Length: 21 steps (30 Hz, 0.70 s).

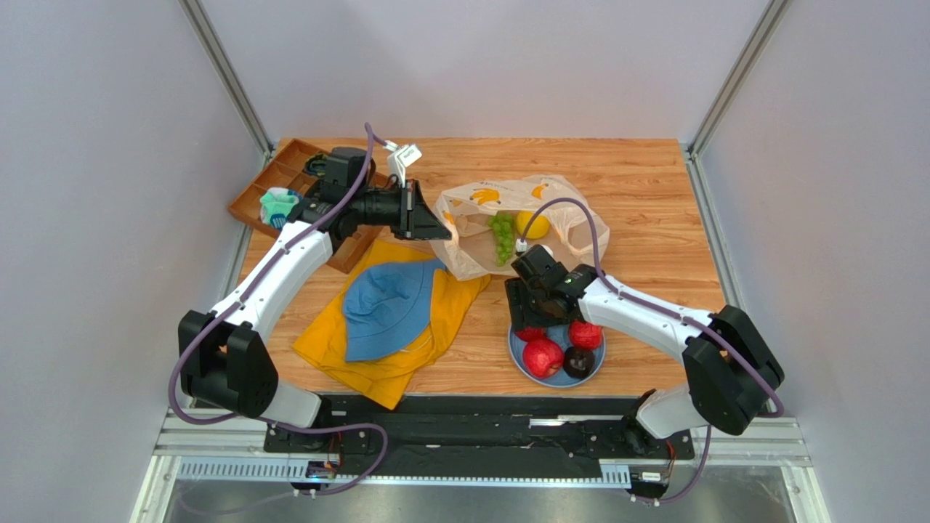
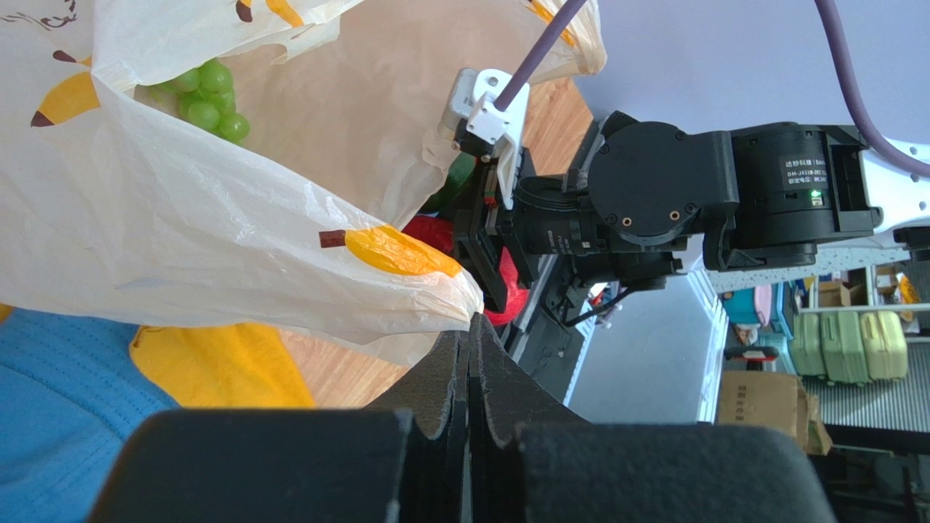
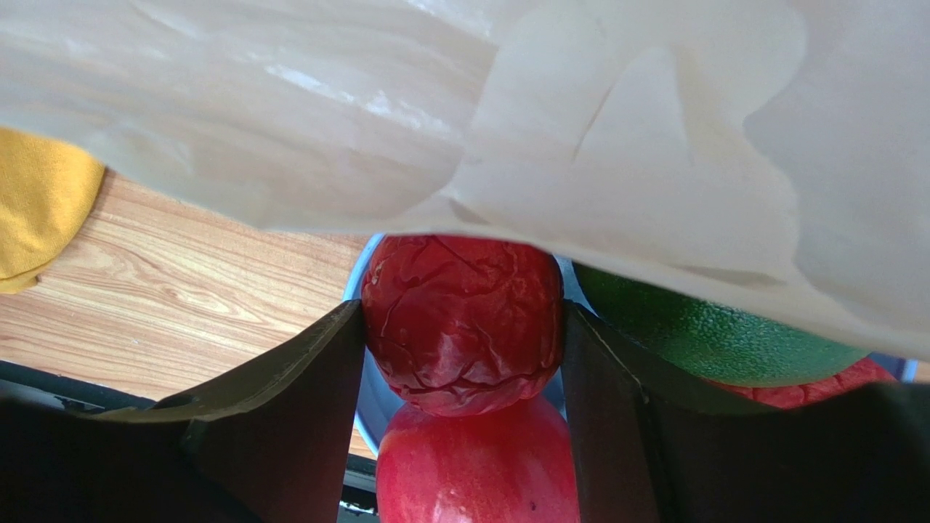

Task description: Place the fruits into the plastic bag

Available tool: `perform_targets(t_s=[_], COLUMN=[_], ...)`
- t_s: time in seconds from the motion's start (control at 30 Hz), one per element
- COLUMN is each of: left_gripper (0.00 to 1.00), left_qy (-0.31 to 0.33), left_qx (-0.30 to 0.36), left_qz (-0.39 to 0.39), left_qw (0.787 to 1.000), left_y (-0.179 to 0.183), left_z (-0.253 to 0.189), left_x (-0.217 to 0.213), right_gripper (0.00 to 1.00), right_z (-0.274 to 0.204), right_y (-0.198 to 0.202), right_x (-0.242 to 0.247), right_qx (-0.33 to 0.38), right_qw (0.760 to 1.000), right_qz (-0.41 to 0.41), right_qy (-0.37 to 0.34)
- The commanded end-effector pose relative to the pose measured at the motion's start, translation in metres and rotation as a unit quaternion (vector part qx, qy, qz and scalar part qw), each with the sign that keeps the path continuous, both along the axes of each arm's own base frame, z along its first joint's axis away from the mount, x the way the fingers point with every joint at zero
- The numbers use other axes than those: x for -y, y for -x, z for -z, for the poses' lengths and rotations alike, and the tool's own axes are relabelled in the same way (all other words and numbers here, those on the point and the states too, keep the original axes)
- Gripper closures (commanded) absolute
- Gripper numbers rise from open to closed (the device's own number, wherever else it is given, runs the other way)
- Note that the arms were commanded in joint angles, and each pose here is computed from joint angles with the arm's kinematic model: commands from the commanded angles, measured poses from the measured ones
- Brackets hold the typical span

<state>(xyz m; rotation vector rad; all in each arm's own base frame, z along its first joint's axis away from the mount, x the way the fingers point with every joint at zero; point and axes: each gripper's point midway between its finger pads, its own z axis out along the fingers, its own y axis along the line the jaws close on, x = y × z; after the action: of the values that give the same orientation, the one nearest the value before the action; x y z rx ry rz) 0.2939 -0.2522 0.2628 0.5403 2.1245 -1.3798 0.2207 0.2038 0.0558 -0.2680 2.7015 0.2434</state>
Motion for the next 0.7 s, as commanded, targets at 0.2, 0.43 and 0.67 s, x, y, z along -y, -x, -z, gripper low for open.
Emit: perform_targets(t_s=[0.2,0.43,0.67], left_gripper=[1.0,1.0,1.0], left_qy=[0.014,0.015,0.007], left_qx=[0.036,0.037,0.036], left_qz=[0.009,0.01,0.005], left_qw=[0.999,0.999,0.999], left_y=[-0.003,-0.003,-0.005], left_z=[-0.023,-0.022,-0.019], left_x=[0.001,0.001,0.0], right_gripper=[0.73,0.77,0.77], right_z=[-0.038,-0.087,-0.16], right_y=[0.006,0.014,0.015], right_x=[-0.008,-0.028,-0.052], right_qx=[0.037,0.079,0.141], right_qw=[0.997,0.981,0.95], right_qz=[-0.053,-0.123,-0.18], right_qy=[-0.051,-0.128,-0.211])
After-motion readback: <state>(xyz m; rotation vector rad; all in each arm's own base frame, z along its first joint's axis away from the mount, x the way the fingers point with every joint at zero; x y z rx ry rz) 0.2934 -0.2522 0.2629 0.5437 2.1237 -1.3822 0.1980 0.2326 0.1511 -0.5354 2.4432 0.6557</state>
